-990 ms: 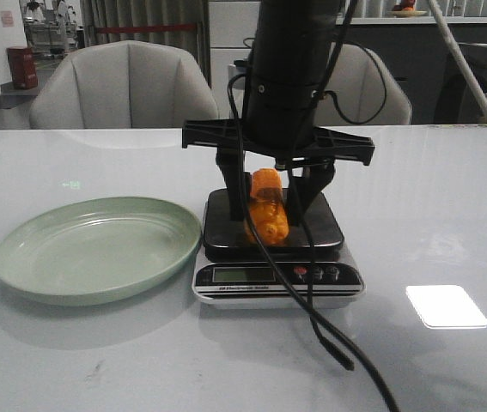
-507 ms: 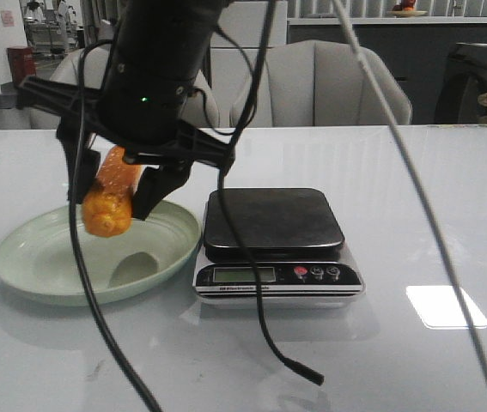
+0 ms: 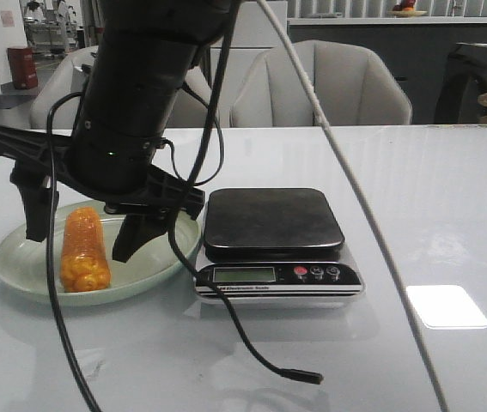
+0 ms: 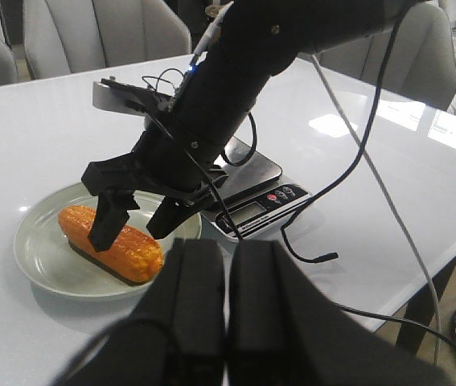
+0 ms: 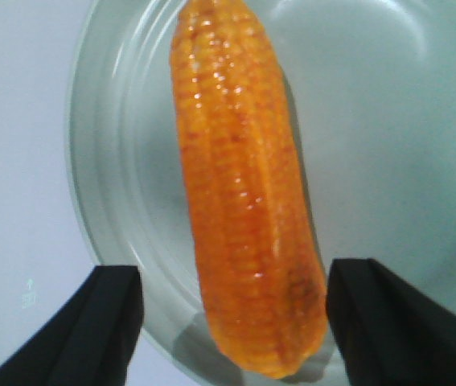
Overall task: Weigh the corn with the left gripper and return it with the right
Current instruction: 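Open the right gripper and lift it away from the plate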
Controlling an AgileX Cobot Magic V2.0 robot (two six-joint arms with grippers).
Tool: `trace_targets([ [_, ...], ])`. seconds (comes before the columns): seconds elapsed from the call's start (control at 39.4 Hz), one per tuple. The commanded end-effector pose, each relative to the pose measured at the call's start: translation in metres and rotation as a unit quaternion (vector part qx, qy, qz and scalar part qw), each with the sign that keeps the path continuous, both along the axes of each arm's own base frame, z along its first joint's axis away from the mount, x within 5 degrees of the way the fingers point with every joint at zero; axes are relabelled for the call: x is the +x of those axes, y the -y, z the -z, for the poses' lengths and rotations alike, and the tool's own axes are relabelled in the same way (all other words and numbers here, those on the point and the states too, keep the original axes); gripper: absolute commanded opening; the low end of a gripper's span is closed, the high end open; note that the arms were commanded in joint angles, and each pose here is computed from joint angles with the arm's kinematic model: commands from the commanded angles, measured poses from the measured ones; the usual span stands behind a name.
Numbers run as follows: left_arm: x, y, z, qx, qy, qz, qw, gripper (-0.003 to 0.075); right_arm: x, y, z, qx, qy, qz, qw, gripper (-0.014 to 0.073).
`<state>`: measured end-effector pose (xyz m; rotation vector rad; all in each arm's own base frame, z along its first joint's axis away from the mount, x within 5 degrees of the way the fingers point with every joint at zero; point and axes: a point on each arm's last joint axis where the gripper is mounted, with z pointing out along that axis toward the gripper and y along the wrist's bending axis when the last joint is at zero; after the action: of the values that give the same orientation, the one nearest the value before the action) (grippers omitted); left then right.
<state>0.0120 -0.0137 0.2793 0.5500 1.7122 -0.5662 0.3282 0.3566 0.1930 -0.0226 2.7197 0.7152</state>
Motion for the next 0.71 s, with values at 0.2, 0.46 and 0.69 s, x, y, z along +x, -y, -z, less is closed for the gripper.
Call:
trace_targets([
  [0.2,-0.004,-0.003,-0.014,-0.040,0.045,0.000,0.998,0.0114,0.016,0.056,-0.103,0.048,0.067,0.031,0.996,0.0591],
  [0.46,-0.004,-0.003,-0.014,-0.040,0.045,0.000,0.998,0.0114,0.019,0.144,-0.154,-0.041,0.085,-0.018,0.995,0.0591],
  [0.69,-0.004,-0.003,-0.014,-0.040,0.045,0.000,0.998,0.0114,-0.015,0.195,-0.169,-0.106,0.126,-0.101,0.981,0.0591],
])
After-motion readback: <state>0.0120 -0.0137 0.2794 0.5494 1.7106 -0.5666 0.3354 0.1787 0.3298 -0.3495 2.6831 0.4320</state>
